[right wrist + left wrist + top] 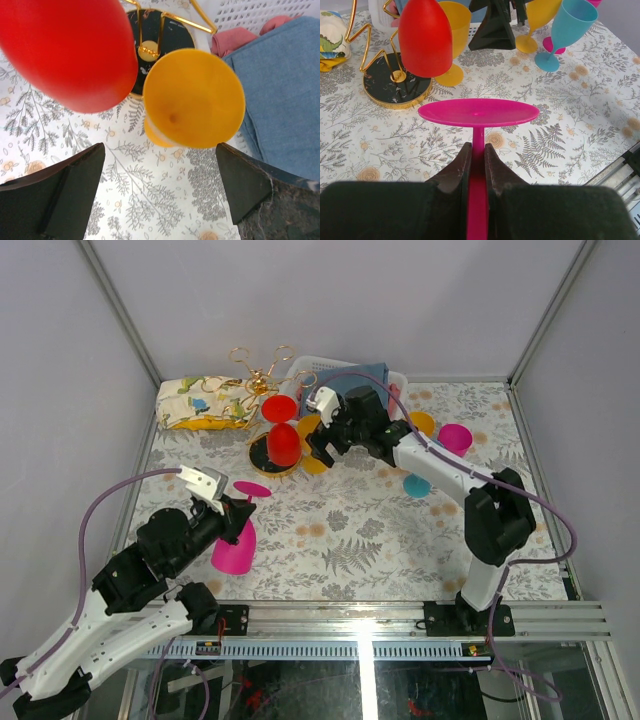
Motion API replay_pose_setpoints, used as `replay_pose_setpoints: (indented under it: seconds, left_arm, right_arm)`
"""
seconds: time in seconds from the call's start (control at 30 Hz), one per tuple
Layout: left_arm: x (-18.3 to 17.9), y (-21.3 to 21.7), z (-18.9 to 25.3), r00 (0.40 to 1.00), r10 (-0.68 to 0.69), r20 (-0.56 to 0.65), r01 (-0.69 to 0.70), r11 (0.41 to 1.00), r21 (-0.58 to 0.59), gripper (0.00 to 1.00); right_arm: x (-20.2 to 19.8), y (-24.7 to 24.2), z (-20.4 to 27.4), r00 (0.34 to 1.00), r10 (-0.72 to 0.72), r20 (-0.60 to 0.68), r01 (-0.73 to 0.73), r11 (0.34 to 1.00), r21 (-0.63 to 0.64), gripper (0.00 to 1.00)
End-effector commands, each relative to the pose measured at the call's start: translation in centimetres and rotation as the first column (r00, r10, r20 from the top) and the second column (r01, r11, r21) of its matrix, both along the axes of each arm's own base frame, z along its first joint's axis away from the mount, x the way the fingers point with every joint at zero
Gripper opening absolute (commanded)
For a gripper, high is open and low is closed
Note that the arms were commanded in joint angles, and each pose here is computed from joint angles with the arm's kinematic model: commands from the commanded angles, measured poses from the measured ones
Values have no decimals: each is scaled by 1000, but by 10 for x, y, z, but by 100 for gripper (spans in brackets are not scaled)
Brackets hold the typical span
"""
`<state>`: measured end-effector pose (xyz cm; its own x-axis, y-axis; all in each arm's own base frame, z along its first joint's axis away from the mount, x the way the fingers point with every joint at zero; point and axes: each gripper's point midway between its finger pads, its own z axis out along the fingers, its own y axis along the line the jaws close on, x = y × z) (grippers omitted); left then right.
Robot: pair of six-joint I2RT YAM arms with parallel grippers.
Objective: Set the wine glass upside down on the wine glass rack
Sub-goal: Pick up the wine glass at the center of the board.
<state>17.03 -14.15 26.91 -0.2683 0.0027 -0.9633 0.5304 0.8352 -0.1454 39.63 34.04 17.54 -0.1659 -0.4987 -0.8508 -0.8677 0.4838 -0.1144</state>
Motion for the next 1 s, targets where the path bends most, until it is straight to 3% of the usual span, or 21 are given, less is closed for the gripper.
replay_pose_setpoints:
  seconds: [0.0,0.47,0.97]
  left_arm:
    - [3,-1,4,1000,5,13,-5,1000,-17,0]
    - [2,-1,5,1000,4,14,-3,1000,-21,0]
    - [2,-1,4,1000,4,15,-4,1000,-19,0]
  right_arm:
    - [-12,-4,38,998,3,65,-8,997,71,99]
    - [-20,-28,26,996,-56,75,55,998,20,99]
    - [-10,-5,-1,1000,9,3,-9,1000,4,99]
